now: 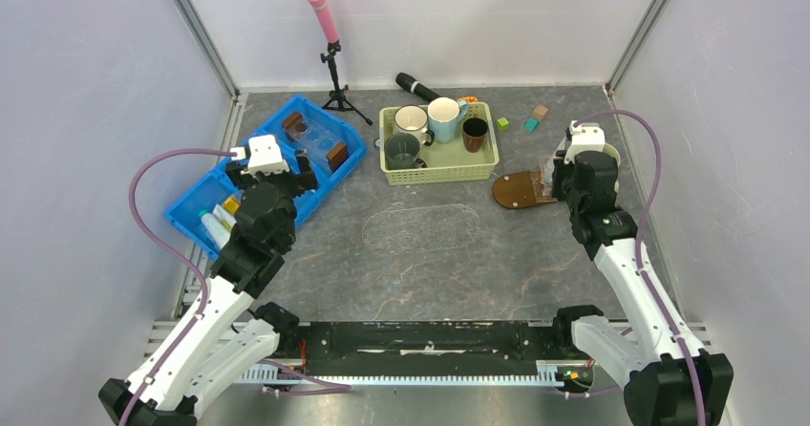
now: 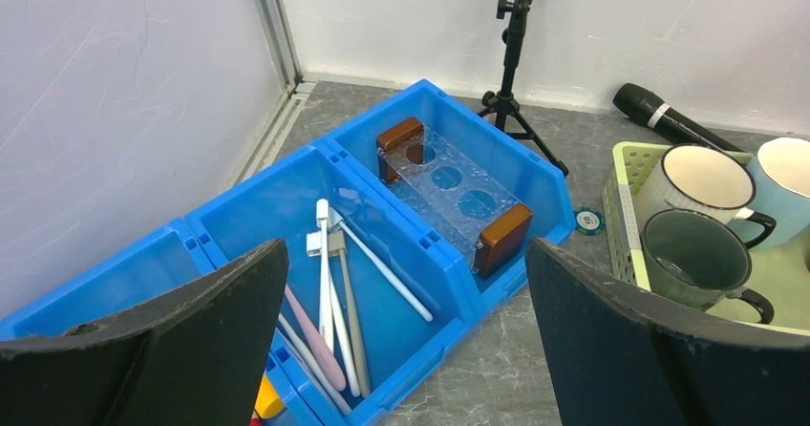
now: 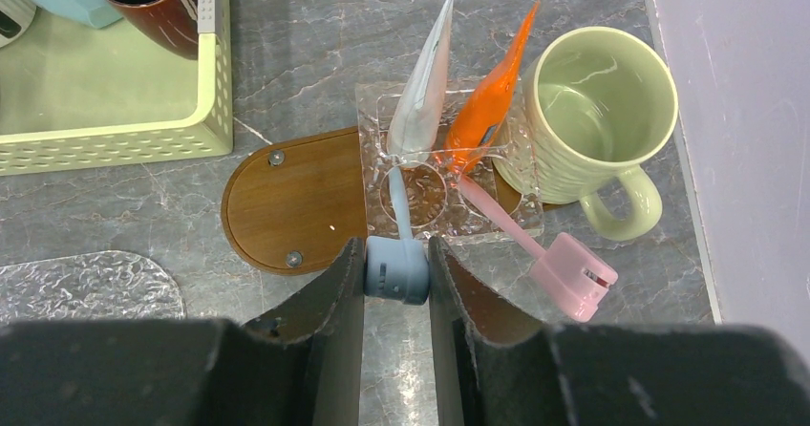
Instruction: Prepare toiletry sets of a toothbrush and toothpaste on the tray
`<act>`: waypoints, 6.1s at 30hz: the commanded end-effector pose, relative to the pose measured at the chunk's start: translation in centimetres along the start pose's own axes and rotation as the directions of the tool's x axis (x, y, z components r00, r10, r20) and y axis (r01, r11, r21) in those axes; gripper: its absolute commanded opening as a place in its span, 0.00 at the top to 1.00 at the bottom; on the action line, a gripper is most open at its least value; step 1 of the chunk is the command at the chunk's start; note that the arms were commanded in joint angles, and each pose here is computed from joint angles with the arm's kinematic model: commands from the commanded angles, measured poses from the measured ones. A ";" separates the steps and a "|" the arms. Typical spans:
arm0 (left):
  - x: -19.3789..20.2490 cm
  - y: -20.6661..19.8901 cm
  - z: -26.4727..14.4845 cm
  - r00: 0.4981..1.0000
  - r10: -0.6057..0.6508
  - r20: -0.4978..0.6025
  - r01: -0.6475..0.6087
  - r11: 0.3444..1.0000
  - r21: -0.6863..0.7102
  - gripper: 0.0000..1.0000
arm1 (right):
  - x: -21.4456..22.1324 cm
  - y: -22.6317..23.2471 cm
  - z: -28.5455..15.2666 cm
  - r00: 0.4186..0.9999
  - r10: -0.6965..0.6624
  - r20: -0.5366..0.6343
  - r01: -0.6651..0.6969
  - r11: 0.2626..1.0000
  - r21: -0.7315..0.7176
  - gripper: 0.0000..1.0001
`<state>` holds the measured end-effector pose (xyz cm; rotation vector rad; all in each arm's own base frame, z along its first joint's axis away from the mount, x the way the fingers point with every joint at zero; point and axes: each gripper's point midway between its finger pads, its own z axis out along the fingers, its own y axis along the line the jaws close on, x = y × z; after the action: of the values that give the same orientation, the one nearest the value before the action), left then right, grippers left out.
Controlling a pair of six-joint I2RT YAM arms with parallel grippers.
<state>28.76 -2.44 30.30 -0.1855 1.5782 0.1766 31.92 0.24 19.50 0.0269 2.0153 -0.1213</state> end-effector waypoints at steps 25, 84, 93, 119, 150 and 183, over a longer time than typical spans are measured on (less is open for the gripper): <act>-1.1 0.3 0.0 0.998 -0.041 0.040 0.041 0.999 -0.007 0.00 | -2.0 -0.6 -0.4 0.999 -0.010 0.047 0.009 1.000 0.022 0.85; -0.6 -1.3 0.2 0.999 -0.047 0.013 0.046 0.997 0.066 0.00 | -1.8 -0.4 -1.4 0.999 -0.021 -0.040 0.022 1.000 0.003 0.45; -0.9 -1.0 0.0 0.998 -0.055 0.022 0.053 0.997 0.063 0.00 | 0.7 -0.5 0.8 0.995 0.000 -0.103 0.004 0.999 0.040 0.48; -0.9 -0.7 -0.1 0.998 -0.055 0.026 0.054 0.997 0.052 0.00 | 5.1 -1.1 3.3 0.978 0.088 -0.187 -0.066 0.990 0.122 0.52; -0.7 -0.8 0.1 0.998 -0.051 0.022 0.050 0.998 0.049 0.00 | 4.2 -0.5 3.6 0.980 0.141 -0.141 -0.132 0.988 0.074 0.57; -0.7 -0.8 0.0 0.999 -0.049 0.023 0.047 0.998 0.050 0.00 | 1.8 -1.1 2.3 0.986 0.138 -0.098 -0.131 0.989 0.075 1.00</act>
<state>29.01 -3.26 30.07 -0.1421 1.5884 0.1376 32.30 -0.58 13.76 0.2041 2.1848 -0.0929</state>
